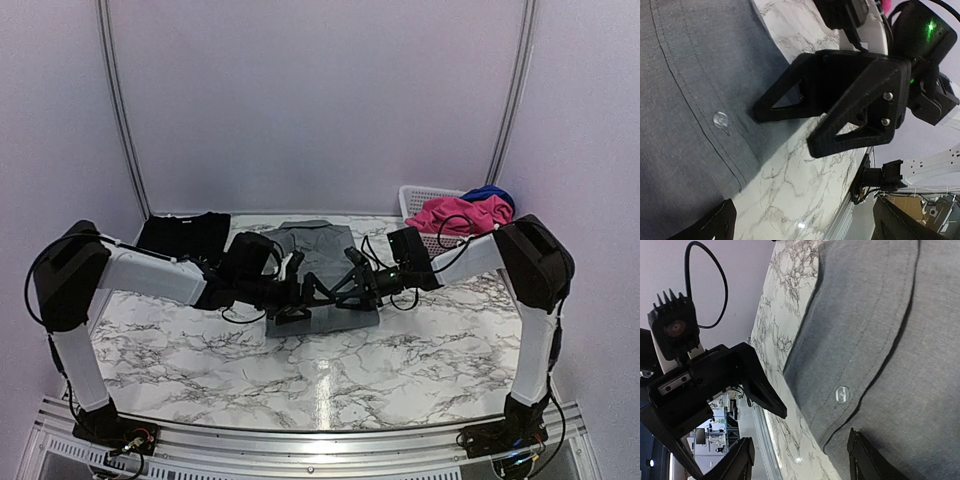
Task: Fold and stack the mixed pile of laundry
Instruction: Smooth out the 2/3-rectangle-folded shirt at the center of the board, then pick up the 2/3-rectangle-folded shirt from the center of the board.
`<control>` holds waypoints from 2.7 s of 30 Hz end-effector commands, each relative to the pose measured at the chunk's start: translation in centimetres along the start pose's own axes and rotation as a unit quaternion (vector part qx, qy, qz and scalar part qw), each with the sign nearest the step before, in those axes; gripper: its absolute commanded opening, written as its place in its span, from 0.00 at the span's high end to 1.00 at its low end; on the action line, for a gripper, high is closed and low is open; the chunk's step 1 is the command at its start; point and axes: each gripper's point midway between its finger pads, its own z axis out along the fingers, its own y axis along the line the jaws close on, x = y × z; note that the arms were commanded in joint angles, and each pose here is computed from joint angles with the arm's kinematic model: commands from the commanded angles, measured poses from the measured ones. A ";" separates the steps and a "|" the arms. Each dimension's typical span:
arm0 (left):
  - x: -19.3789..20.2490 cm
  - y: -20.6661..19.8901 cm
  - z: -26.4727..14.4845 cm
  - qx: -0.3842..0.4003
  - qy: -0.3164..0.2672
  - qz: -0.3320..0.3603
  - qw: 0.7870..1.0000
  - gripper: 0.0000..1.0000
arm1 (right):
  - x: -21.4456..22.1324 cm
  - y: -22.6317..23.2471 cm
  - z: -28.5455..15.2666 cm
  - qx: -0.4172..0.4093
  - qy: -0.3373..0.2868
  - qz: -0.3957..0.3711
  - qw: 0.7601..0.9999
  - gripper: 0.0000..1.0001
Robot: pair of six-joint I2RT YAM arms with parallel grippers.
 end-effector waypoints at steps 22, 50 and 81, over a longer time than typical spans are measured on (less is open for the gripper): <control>2.7 0.4 -3.6 0.022 -0.037 -0.034 0.999 0.01 | 3.8 2.7 -5.1 0.047 -0.013 -0.010 0.999 0.29; 1.1 3.7 -4.3 -0.045 -0.025 -0.019 0.999 0.01 | 5.9 0.5 -4.7 0.027 0.011 0.036 0.999 0.26; 0.8 3.1 -8.2 -0.324 -0.039 0.378 0.866 0.01 | 4.1 -5.8 -0.9 0.098 0.032 -0.005 0.995 0.39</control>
